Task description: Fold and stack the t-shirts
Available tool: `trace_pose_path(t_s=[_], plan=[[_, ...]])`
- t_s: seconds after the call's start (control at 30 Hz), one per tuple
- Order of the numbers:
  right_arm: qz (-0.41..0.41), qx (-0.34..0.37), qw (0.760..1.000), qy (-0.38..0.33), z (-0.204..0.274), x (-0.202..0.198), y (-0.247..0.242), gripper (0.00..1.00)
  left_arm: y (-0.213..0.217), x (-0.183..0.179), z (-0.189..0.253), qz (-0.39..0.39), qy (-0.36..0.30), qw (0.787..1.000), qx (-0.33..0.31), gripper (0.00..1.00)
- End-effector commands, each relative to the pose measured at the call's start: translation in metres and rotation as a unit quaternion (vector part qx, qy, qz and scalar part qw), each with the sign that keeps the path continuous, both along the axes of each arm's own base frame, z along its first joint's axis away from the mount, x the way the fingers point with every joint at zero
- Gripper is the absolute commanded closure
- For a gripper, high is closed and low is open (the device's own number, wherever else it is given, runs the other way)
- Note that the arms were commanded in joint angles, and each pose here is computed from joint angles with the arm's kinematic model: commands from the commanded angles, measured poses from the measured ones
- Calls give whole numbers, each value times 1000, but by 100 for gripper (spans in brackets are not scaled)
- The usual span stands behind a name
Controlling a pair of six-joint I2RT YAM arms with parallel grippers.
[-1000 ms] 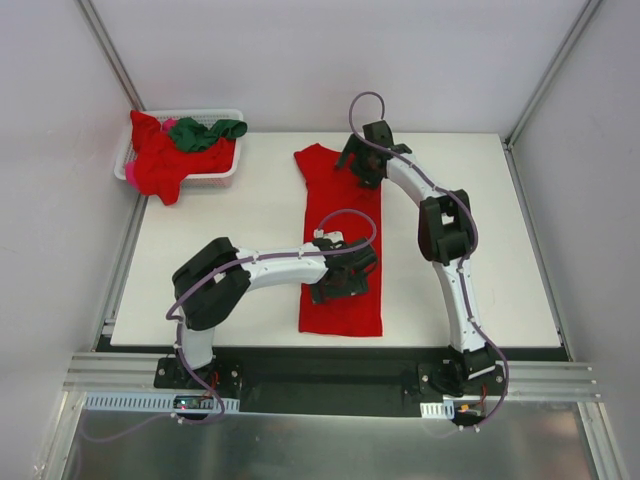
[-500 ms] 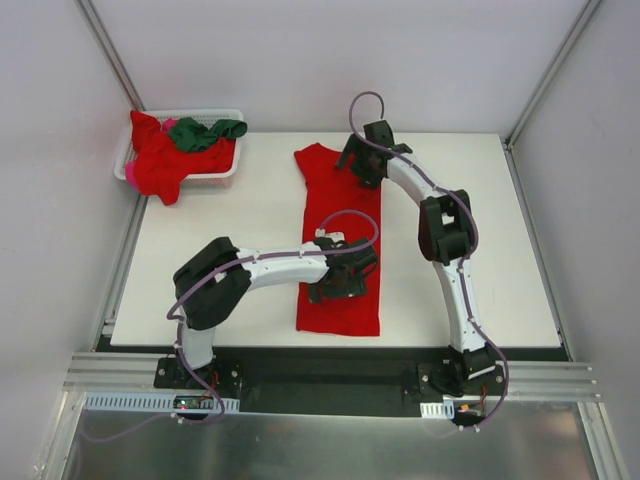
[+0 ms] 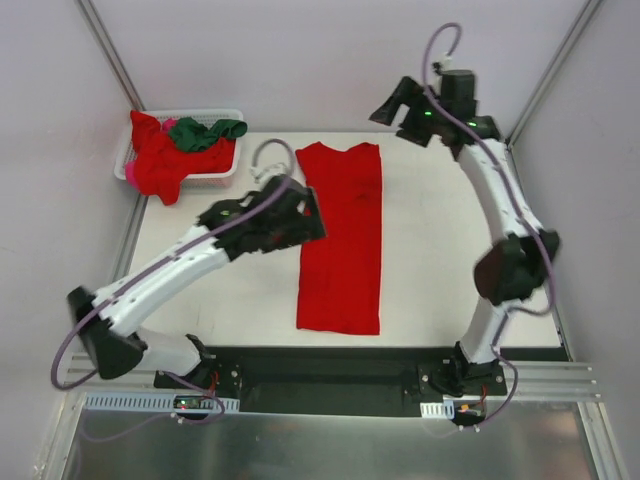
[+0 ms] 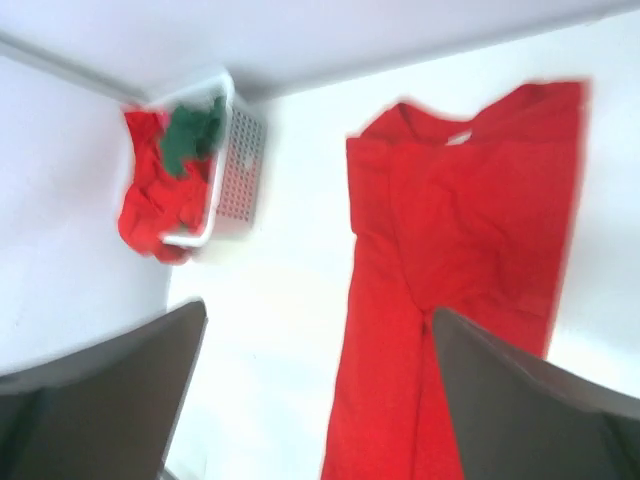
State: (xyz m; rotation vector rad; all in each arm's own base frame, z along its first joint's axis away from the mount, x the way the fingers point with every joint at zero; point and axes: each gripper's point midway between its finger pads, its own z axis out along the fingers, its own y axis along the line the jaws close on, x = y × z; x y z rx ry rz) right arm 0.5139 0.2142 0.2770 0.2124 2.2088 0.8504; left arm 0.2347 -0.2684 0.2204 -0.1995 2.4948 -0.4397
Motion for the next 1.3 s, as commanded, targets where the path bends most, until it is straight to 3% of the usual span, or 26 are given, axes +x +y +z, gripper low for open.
trace_pose_path(t_s=[0.0,0.13,0.3,0.4,0.47,0.53,0.63,0.7,0.73,0.9,1.27], plan=[[36,-19,999,-12,31,-106,-33,0,70,-5,-9,6,8,1000,-15,1],[51,-13,994,101,-45,-207,-44,0,116,-12,-42,53,33,992,-109,1],[68,-55,962,259,-136,-319,-70,3,91,-33,-78,28,129,968,-215,6],[95,-48,936,335,-178,-362,-71,9,79,-50,-110,9,199,952,-234,15],[106,-14,923,369,-193,-379,-61,18,77,-56,-122,1,217,948,-233,19],[122,-10,914,386,-216,-395,-53,20,72,-65,-136,-14,238,943,-231,23],[126,-34,911,392,-230,-406,-49,26,58,-79,-148,-45,262,936,-232,25],[110,-13,916,386,-231,-402,-40,28,51,-88,-159,-63,282,932,-218,29],[112,-15,916,385,-236,-406,-38,33,51,-89,-164,-62,284,934,-208,31],[99,-52,919,379,-253,-399,-41,35,55,-97,-184,-39,298,939,-168,36],[65,-47,928,363,-264,-382,-37,50,61,-113,-211,-39,315,942,-106,52]])
